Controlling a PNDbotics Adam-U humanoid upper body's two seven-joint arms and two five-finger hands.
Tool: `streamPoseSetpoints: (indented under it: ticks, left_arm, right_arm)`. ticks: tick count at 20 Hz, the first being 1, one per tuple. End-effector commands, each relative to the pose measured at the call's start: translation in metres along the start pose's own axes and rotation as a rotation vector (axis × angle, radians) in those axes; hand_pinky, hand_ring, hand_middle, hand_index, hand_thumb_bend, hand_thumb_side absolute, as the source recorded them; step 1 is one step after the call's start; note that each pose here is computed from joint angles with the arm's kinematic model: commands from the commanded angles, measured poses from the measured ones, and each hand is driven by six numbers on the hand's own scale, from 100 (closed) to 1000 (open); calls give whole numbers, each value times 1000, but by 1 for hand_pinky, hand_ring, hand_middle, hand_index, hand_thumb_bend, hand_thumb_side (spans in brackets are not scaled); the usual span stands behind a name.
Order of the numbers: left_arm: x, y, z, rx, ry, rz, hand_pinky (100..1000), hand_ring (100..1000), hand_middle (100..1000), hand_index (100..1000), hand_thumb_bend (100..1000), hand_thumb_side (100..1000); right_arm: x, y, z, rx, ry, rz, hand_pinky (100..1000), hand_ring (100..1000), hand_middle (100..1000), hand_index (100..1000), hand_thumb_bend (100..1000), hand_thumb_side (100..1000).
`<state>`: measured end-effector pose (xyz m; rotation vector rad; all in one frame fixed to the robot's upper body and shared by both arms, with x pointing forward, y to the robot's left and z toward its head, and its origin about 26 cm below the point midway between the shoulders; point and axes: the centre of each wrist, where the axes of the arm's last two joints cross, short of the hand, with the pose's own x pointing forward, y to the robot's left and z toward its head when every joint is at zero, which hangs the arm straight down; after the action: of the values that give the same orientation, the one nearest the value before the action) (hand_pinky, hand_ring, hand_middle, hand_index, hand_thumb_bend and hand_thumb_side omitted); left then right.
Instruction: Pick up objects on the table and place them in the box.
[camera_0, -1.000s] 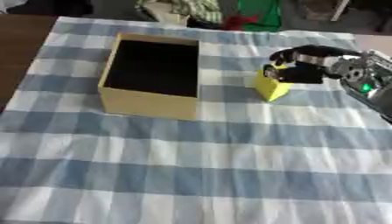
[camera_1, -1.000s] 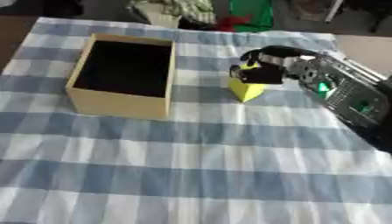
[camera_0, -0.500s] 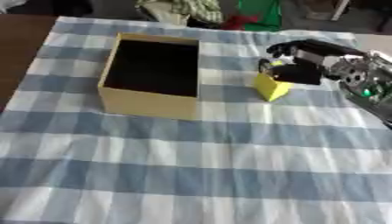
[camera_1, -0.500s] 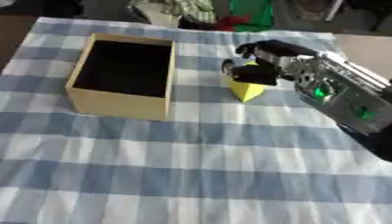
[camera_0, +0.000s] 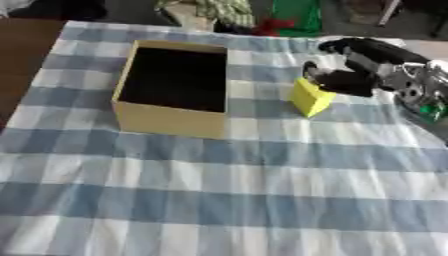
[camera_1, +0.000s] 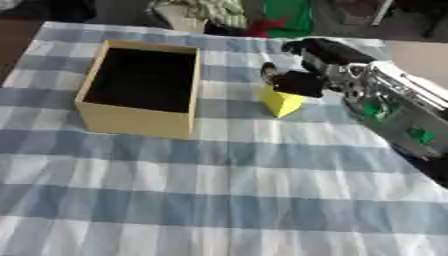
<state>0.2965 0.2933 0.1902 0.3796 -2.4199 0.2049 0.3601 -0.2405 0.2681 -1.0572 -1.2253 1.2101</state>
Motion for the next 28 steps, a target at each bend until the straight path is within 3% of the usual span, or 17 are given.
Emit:
streamPoseSetpoints:
  ticks: [1, 13, 22, 28]
  left_arm:
    - [7, 0, -4, -9, -30, 7, 914, 599, 608, 758, 182, 439]
    - [6, -1, -3, -9, -23, 12, 916, 599, 609, 759, 173, 443]
    - [6, -1, -2, -11, -17, 11, 918, 600, 609, 759, 168, 447]
    - [5, -2, -1, -10, -15, 14, 918, 600, 609, 759, 167, 449]
  right_arm:
    - [-7, -11, -7, -47, 50, 23, 963, 1000, 947, 1000, 144, 945]
    - [-20, 6, -39, 6, 105, 16, 971, 1000, 939, 1000, 143, 1000]
    - [-28, 13, -48, 77, 84, -76, 986, 1000, 933, 1000, 118, 1000]
    - [-42, 28, -62, 72, 126, -74, 963, 1000, 925, 1000, 153, 1000]
